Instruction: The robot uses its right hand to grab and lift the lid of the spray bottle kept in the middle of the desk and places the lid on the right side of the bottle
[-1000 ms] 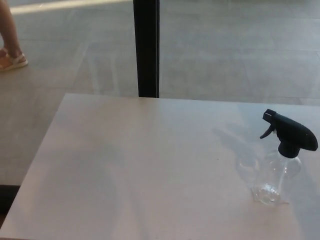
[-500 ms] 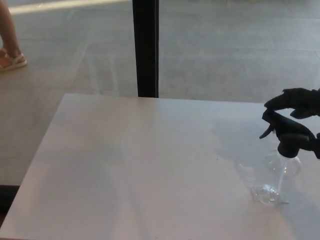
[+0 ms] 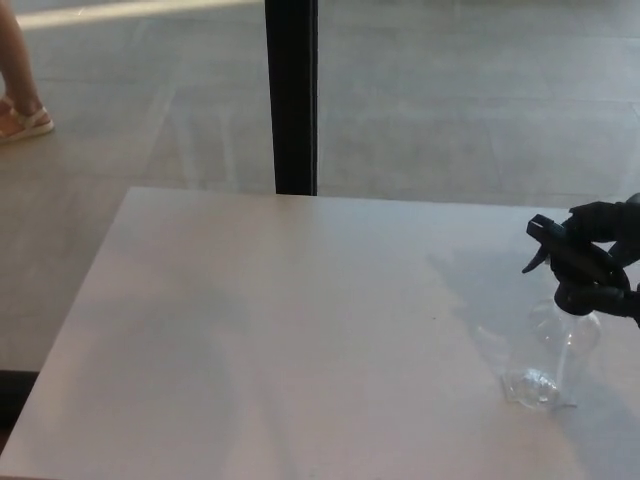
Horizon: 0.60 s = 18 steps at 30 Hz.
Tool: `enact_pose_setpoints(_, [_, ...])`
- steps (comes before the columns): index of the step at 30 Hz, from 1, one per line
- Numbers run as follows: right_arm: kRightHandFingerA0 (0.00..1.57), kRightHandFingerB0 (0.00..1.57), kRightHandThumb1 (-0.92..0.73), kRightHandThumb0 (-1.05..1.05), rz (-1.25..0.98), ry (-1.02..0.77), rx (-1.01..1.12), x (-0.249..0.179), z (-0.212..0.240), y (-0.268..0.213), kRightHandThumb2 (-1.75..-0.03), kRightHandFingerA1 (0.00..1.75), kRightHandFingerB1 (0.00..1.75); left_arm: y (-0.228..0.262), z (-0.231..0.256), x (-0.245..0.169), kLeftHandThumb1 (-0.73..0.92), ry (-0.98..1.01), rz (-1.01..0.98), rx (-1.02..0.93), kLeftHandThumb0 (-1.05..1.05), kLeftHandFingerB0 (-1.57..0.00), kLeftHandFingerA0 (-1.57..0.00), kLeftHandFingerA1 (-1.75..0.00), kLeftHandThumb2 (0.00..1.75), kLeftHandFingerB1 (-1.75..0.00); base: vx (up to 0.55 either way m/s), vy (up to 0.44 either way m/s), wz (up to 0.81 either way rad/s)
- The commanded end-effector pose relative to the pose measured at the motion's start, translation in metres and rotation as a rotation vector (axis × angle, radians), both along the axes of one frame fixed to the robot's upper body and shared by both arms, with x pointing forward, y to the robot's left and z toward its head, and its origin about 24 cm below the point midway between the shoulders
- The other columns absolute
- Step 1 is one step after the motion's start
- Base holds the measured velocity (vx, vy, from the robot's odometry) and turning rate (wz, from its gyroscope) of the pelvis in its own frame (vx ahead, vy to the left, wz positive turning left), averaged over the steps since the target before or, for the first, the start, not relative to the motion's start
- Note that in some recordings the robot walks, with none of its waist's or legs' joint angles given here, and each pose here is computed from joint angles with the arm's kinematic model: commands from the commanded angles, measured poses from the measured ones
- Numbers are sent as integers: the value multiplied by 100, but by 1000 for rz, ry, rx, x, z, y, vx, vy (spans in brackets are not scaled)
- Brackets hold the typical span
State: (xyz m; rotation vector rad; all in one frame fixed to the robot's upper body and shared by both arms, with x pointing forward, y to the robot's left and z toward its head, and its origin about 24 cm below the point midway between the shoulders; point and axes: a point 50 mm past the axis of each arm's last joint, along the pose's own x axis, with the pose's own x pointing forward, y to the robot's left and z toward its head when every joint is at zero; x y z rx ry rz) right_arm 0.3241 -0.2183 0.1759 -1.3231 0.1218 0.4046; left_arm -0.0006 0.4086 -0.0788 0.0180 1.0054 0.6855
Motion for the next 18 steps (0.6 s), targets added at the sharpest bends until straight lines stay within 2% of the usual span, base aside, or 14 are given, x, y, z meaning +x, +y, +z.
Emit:
enact_pose_setpoints(1, [99, 47, -74, -67, -18, -10, 41, -3, -3, 5, -62, 87, 41, 3, 3, -2, 64, -10, 2, -8, -67, -50, -60, -46, 60, -40, 0, 0, 0])
enact_pose_setpoints(2, [99, 47, -74, -67, -18, -11, 45, -4, -4, 6, -62, 87, 41, 3, 3, -2, 64, -12, 3, -10, -67, -50, -60, -46, 60, -40, 0, 0, 0])
enact_pose_setpoints(3, [105, 49, -74, -63, -19, -12, 47, -4, -4, 7, -62, 88, 42, 3, 3, -2, 51, -9, 2, -10, -69, -40, -52, -58, 91, -52, 0, 0, 0])
enact_pose_setpoints(4, [108, 51, -74, -62, -21, -16, 50, -5, -5, 10, -61, 92, 42, 3, 3, -3, 65, -3, -2, -8, -68, -47, -60, -46, 61, -39, 0, 0, 0])
enact_pose_setpoints(10, [115, 53, -73, -61, -14, -56, 37, -6, -5, 17, -62, 103, 42, 2, 3, -2, 65, -8, -5, -11, -68, -49, -60, -44, 60, -39, 0, 0, 0])
enact_pose_setpoints(11, [116, 53, -72, -55, -8, -62, 22, -6, -5, 19, -62, 105, 41, 2, 3, -2, 52, -7, -10, -13, -69, -42, -53, -58, 91, -52, 0, 0, 0])
enact_pose_setpoints(13, [116, 55, -73, -49, -5, -61, 0, -8, -6, 20, -61, 109, 41, 2, 2, -3, 53, 0, -19, -11, -70, -39, -52, -58, 92, -51, 0, 0, 0])
enact_pose_setpoints(14, [114, 59, -73, -42, -2, -64, -24, -8, -6, 20, -61, 122, 40, 2, 2, -3, 67, 3, -20, -9, -68, -46, -61, -45, 61, -39, 0, 0, 0])
enact_pose_setpoints(15, [114, 59, -73, -42, 2, -70, -49, -9, -7, 21, -61, 122, 40, 2, 2, -4, 67, 4, -18, -9, -68, -46, -61, -45, 61, -39, 0, 0, 0])
enact_pose_setpoints(16, [92, 71, -67, -25, 27, -87, -116, -11, -8, 21, -71, 150, 45, 2, 3, -5, 67, -2, -25, -8, -70, -48, -62, -47, 61, -39, 0, 0, 0])
enact_pose_setpoints(17, [89, 79, -65, -19, 32, -94, -128, -12, -9, 21, -75, 162, 52, 2, 3, -6, 66, -3, -18, -7, -70, -48, -63, -47, 61, -39, 0, 0, 0])
enact_pose_setpoints(18, [88, 90, -64, -19, 34, -93, -142, -12, -9, 20, -79, 165, 60, 2, 3, -5, 66, -4, -24, -6, -70, -48, -63, -47, 61, -40, 0, 0, 0])
